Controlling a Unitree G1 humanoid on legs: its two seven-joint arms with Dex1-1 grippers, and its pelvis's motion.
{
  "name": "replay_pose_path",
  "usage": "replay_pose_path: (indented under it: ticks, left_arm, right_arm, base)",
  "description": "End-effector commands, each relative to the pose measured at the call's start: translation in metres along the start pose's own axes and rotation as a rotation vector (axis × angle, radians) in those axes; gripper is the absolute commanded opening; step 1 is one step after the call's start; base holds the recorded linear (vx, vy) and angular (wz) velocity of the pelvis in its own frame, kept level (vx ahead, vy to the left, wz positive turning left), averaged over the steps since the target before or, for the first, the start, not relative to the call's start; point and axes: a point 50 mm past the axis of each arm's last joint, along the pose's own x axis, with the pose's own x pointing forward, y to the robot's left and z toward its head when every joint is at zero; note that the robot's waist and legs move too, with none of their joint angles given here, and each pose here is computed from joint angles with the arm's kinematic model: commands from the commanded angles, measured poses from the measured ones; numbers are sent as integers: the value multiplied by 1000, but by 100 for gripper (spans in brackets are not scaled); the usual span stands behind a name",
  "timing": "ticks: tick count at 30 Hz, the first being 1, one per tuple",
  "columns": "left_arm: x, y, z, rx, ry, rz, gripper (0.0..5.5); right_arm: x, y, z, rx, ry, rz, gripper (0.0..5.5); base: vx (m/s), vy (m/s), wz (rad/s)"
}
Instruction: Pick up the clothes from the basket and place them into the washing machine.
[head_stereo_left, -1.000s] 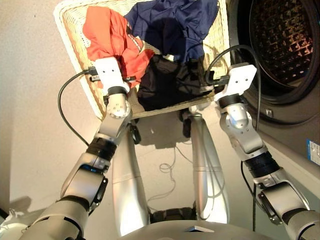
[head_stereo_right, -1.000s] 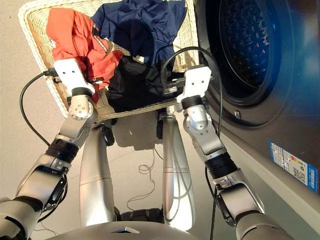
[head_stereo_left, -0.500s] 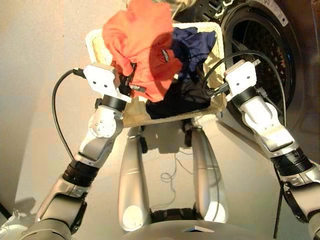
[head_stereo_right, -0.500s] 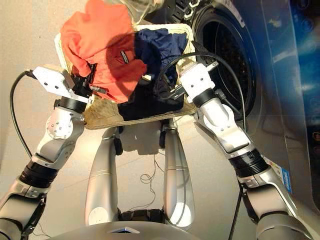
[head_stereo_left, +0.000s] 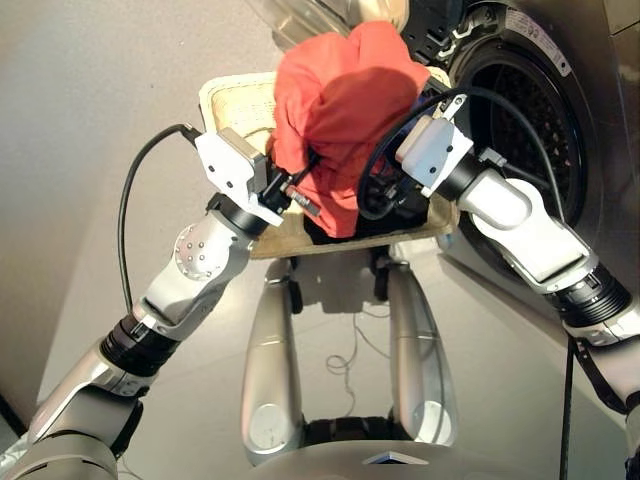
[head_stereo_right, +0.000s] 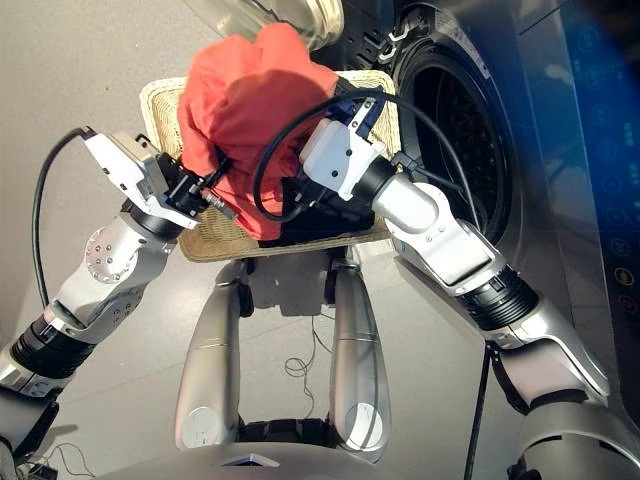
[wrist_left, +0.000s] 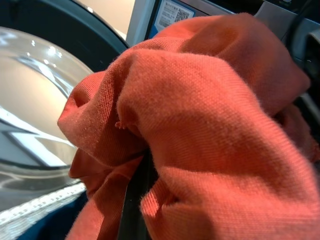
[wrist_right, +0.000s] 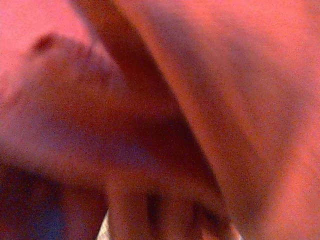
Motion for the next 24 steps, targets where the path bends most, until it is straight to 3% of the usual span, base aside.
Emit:
replay_pose_path:
  ticks: [1, 7, 18, 19, 20, 21, 24]
  left_arm:
    - [9, -32, 27, -76, -162, -156, 0]
    - [13, -33, 26, -114, -174, -144, 0]
    - [15, -28, 26, -98, -174, -108, 0]
    - [15, -28, 25, -90, -173, -104, 0]
    - [16, -27, 26, -81, -176, -100, 0]
    - [16, -26, 27, -71, -177, -96, 0]
    - [15, -24, 28, -52, -178, -87, 0]
  right_arm:
    - [32, -28, 54, -96, -250, -115, 550]
    - [58, -24, 41, 39, -210, -191, 550]
    - [79, 7, 51, 61, -232, -113, 550]
    - [78, 9, 49, 69, -226, -106, 380]
    - [76, 10, 47, 67, -221, -99, 24]
    - [75, 11, 46, 65, -216, -95, 0]
    - [70, 10, 41, 68, -203, -106, 0]
  base:
    - [0, 0, 0]
    - [0, 0, 0]
    - [0, 0, 0]
    - [0, 0, 0]
    - [0, 0, 0]
    - [0, 0, 0]
    - [0, 0, 0]
